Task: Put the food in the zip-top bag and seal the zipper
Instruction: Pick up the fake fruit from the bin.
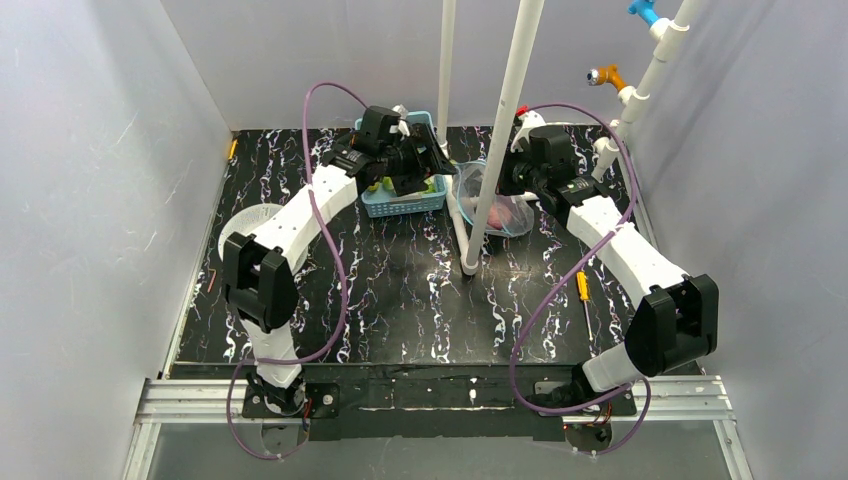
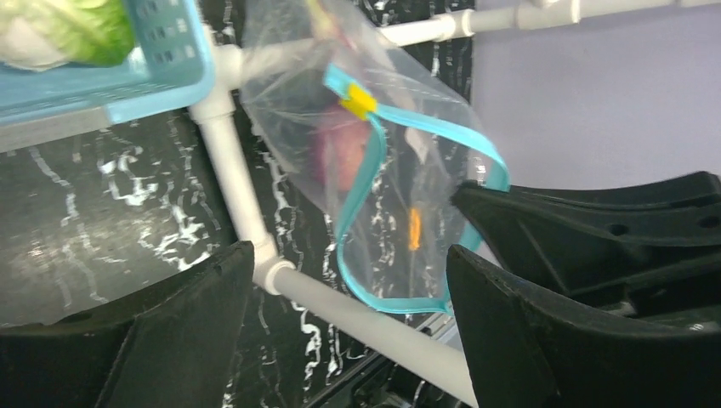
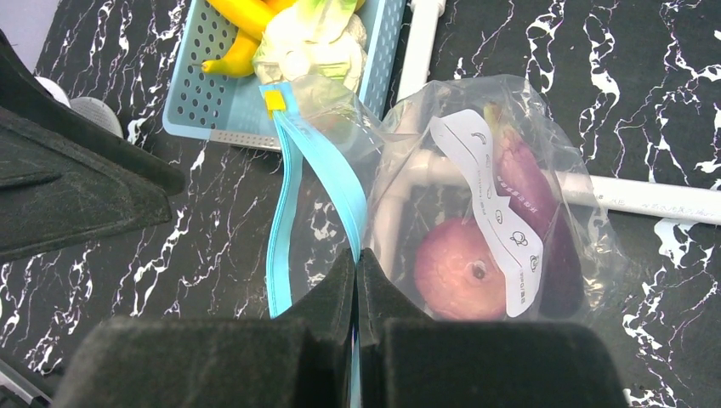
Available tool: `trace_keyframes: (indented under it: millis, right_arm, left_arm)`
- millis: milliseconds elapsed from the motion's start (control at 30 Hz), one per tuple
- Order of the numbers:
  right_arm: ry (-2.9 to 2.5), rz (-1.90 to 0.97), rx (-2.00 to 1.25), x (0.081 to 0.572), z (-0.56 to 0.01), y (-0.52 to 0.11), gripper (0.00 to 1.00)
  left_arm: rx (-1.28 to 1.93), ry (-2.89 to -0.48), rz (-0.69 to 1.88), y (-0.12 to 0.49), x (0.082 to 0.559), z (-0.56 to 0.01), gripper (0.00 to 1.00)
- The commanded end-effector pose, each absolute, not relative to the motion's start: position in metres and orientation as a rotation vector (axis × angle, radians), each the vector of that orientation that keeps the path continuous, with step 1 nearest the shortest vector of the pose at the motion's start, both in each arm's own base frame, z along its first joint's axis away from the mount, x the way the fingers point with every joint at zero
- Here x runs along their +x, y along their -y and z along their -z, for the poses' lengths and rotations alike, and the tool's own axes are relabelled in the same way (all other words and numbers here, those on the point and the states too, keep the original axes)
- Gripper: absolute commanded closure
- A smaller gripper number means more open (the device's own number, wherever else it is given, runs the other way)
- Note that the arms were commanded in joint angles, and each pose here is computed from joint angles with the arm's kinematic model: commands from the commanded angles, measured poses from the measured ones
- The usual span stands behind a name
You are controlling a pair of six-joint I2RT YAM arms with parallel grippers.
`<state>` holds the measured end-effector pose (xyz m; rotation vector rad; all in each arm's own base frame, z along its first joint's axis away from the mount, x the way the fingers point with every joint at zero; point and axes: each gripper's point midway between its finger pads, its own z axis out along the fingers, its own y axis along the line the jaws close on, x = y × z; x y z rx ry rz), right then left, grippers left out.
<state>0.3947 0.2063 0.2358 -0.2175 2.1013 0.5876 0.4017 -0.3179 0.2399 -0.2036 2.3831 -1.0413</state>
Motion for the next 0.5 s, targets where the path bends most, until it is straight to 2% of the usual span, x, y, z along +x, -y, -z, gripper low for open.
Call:
trace_keyframes:
  millis: [0, 133, 233, 333, 467]
  right_arm:
    - [-2.025, -0.594, -0.221, 0.402, -0.263, -0.209, 0.99]
    - [-2.029, -0.598, -0.220, 0.402, -0.261, -0.210, 0.99]
    - [-2.031, -0.602, -0.222, 0.403, -0.259, -0.211, 0.99]
    - [-2.037, -0.602, -0.222, 0.405, -0.257, -0.212, 0.99]
    - [-2.046, -0.603, -0.223, 0.407, -0.253, -0.214, 0.99]
  left_arm:
    - [-0.232, -2.419, 0.867, 0.274, 0.402, -0.231, 0.18]
    - [-0.286, -2.412, 0.804, 0.245, 0.414, -0.221, 0.17]
    - [-0.213, -2.396, 0.738, 0.236, 0.426, -0.218, 0.17]
    - [-0.082, -2.392, 0.612, 0.228, 0.442, -0.212, 0.16]
    - [-0.063, -2.399, 0.401, 0.207, 0.465, -0.196, 0.14]
